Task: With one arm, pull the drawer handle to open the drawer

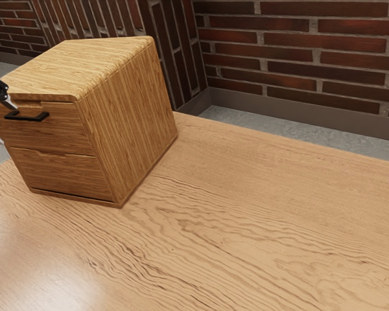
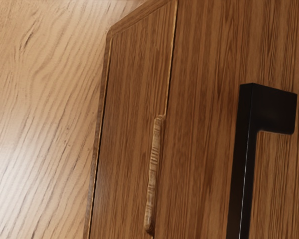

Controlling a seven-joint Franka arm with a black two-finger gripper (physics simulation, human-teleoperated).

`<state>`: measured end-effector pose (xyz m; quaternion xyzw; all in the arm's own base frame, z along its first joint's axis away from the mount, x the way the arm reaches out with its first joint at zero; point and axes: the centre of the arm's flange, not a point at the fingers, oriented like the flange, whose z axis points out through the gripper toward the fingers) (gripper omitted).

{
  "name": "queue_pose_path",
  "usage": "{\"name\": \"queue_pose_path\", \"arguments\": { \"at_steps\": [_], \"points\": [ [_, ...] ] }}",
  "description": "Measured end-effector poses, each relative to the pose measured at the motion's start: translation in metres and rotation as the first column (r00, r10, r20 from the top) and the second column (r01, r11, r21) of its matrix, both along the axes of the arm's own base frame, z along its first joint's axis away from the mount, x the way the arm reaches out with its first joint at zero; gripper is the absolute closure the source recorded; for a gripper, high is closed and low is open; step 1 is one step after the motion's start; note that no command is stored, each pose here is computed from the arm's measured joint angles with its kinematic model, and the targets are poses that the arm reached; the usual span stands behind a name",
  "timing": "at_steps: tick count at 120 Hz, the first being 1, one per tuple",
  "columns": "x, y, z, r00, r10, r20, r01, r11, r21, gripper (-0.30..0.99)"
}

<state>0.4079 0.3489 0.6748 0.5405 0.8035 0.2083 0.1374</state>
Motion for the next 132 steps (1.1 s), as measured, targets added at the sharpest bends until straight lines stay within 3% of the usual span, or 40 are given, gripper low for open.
{"name": "queue_pose_path", "arguments": {
  "at_steps": [62,132],
  "points": [
    [0.011,0.007,-0.008,0.999,0.03,0.036,-0.031,0.999,0.039,0.03],
    [0.009,0.011,-0.04,0.999,0.045,0.025,-0.045,0.999,0.02,0.03]
  ]
}}
